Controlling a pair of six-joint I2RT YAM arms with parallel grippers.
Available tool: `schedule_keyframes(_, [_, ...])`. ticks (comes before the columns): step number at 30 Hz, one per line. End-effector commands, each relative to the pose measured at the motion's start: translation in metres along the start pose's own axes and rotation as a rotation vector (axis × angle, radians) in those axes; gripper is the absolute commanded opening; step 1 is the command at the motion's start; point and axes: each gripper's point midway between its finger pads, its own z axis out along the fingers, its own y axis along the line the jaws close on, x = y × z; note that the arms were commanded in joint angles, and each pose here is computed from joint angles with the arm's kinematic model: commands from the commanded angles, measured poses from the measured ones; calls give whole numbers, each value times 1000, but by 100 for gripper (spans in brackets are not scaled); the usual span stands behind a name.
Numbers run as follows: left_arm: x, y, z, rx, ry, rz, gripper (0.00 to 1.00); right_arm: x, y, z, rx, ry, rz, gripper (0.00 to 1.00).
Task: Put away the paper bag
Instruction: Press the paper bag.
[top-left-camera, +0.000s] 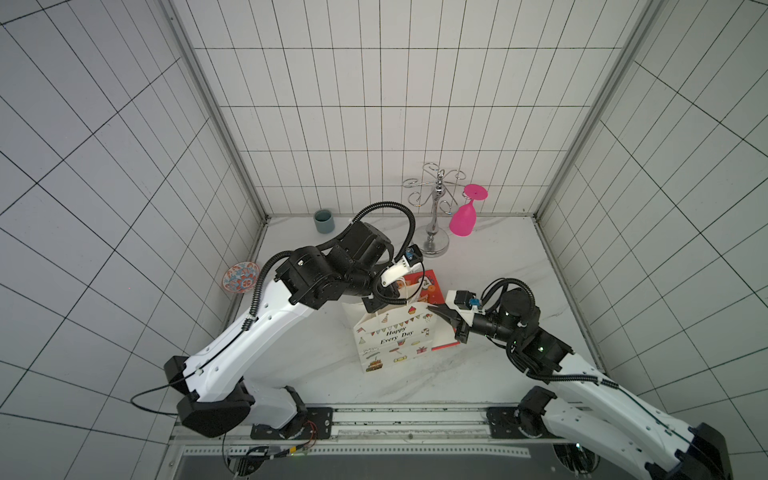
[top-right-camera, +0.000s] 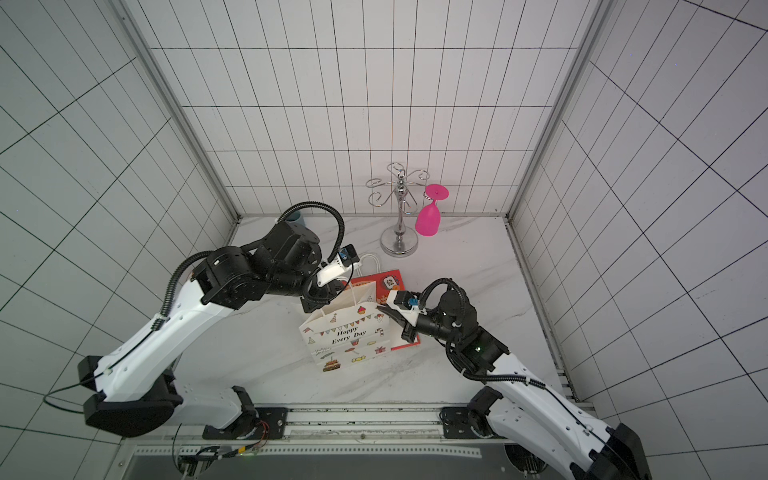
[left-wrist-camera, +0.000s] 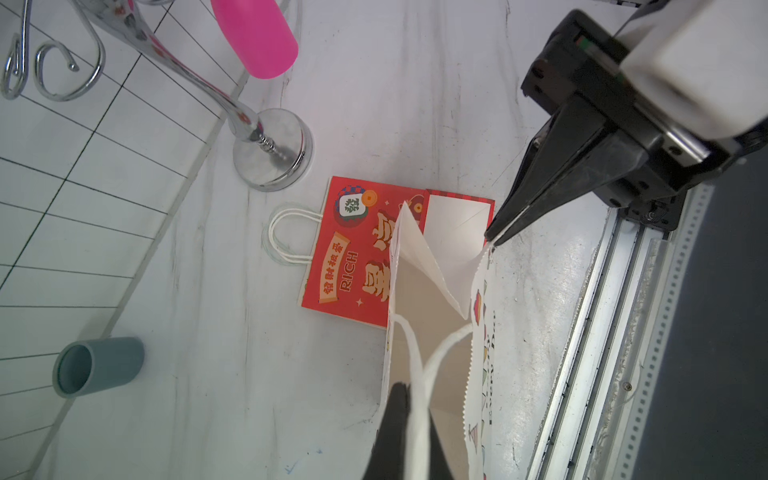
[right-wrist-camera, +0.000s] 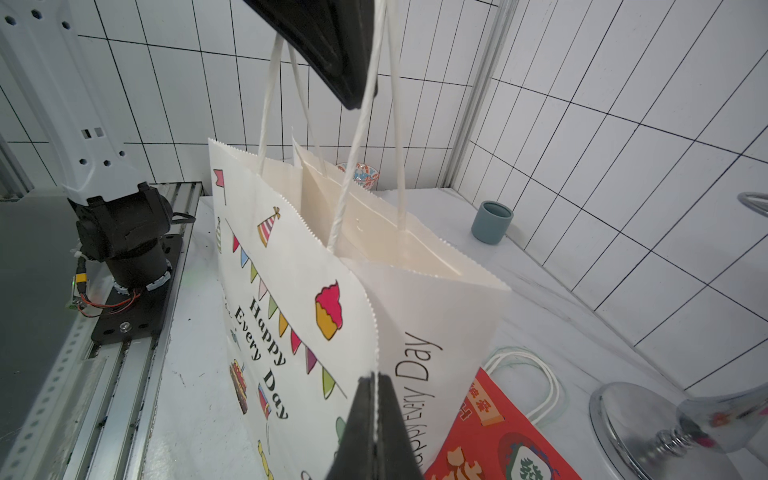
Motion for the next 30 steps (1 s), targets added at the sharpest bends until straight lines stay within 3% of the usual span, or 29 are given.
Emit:
schedule_keyframes(1, [-8, -13, -4, 53, -76, 139, 0, 10, 4, 0, -11, 52, 19, 0])
schedule_keyframes(3, [-4, -19, -2, 79, -87, 212, 0, 11, 4, -3, -15, 71, 30, 11])
schedule_keyframes(6, [1, -25, -2, 126, -114, 302, 0, 13, 2, -11, -24, 95, 66, 44])
schedule_keyframes(10, [-4, -27, -11, 150, -191, 375, 0, 15, -1, -20, -2, 120, 95, 74])
schedule_keyframes(15, [-3, -40, -20, 210, -236, 466, 0, 16, -2, -19, -11, 126, 90, 97])
schedule_keyframes(30, [0, -52, -16, 296, -245, 514, 0, -21, 17, 3, -266, -22, -26, 99])
